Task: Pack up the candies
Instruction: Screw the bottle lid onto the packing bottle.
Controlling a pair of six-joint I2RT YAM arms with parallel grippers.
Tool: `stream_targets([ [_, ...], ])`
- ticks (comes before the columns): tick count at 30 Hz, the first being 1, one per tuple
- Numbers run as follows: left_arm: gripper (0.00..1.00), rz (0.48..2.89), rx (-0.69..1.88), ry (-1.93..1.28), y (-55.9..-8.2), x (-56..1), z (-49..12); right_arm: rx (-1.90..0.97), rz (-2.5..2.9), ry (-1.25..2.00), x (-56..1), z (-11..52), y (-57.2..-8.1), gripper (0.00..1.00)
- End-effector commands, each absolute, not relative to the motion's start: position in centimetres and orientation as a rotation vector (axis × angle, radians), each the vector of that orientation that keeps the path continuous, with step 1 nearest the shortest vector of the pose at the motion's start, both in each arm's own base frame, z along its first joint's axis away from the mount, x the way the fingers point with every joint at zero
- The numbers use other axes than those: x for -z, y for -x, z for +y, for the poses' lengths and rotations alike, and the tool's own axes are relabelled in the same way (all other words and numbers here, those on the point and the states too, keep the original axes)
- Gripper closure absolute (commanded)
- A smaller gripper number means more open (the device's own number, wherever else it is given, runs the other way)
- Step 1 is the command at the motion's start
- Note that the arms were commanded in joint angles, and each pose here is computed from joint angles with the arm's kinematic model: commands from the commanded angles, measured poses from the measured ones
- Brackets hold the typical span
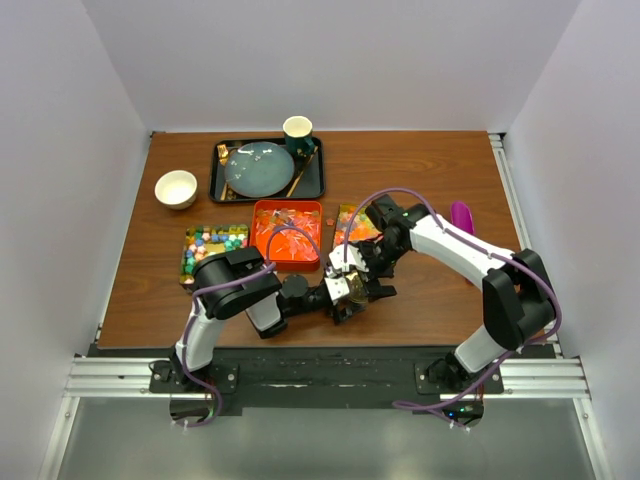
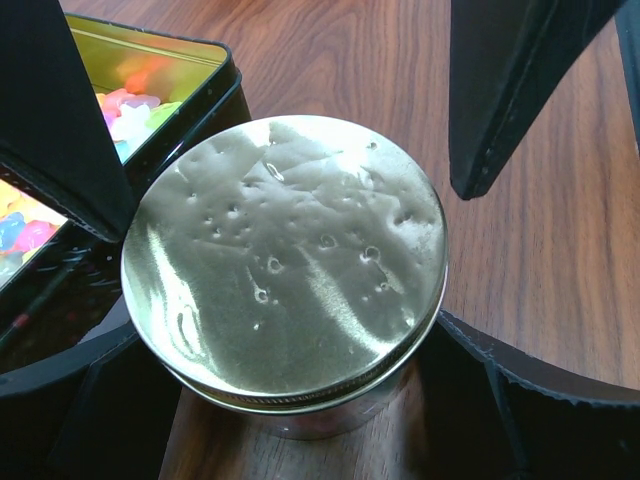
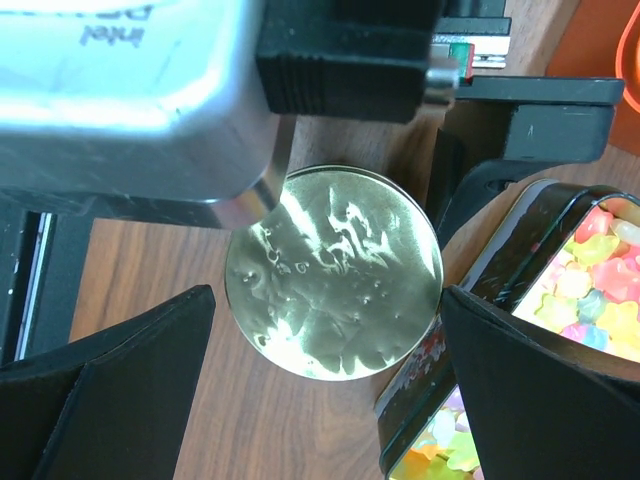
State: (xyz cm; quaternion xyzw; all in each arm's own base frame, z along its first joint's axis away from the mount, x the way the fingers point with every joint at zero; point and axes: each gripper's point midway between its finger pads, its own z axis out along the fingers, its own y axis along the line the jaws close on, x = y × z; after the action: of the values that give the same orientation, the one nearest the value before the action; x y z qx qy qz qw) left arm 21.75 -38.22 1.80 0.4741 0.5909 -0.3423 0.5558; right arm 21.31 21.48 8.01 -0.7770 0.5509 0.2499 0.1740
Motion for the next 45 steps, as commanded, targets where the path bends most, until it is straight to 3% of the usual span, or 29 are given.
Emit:
stream_targets([
  [1, 1.00, 1.601, 0.706, -1.240, -21.1, 4.7, -35.2, -0.736, 1.528, 2.196, -7.7, 22.2, -20.8, 0.01],
  [3, 1.00, 1.604, 0.709, -1.241, -21.1, 4.8, -35.1, -0.712, 1.519, 2.195, -7.3, 22.2, -20.9, 0.01],
  [6, 1.00, 1.606, 0.709, -1.241, -21.1, 4.8, -35.1, -0.713, 1.544, 2.170, -7.0, 22.3, -20.9, 0.09],
  [10, 1.00, 1.608, 0.703, -1.237, -21.3, 4.8, -35.1, -0.701, 1.669, 2.067, -6.6, 22.4, -21.1, 0.31],
  [19, 1.00, 1.612, 0.676, -1.208, -21.9, 4.6, -34.8, -0.632, 1.923, 1.793, -4.6, 20.4, -19.5, 0.37],
  [23, 1.00, 1.614, 0.674, -1.208, -22.0, 4.7, -34.7, -0.578, 2.101, 1.618, -3.8, 19.7, -19.9, 0.36],
  [29, 1.00, 1.620, 0.671, -1.202, -22.1, 4.7, -34.6, -0.566, 2.224, 1.509, -4.9, 19.3, -19.9, 0.24],
  [32, 1.00, 1.610, 0.684, -1.197, -22.0, 4.3, -34.7, -0.551, 2.268, 1.488, -6.0, 18.6, -19.5, 0.01],
  [38, 1.00, 1.618, 0.844, -1.221, -19.9, 4.1, -35.7, -0.520, 2.135, 1.399, -13.4, 15.9, -20.5, 0.01],
  [45, 1.00, 1.624, 0.826, -1.220, -20.2, 4.3, -35.6, -0.621, 1.875, 1.752, -13.4, 18.0, -21.7, 0.01],
])
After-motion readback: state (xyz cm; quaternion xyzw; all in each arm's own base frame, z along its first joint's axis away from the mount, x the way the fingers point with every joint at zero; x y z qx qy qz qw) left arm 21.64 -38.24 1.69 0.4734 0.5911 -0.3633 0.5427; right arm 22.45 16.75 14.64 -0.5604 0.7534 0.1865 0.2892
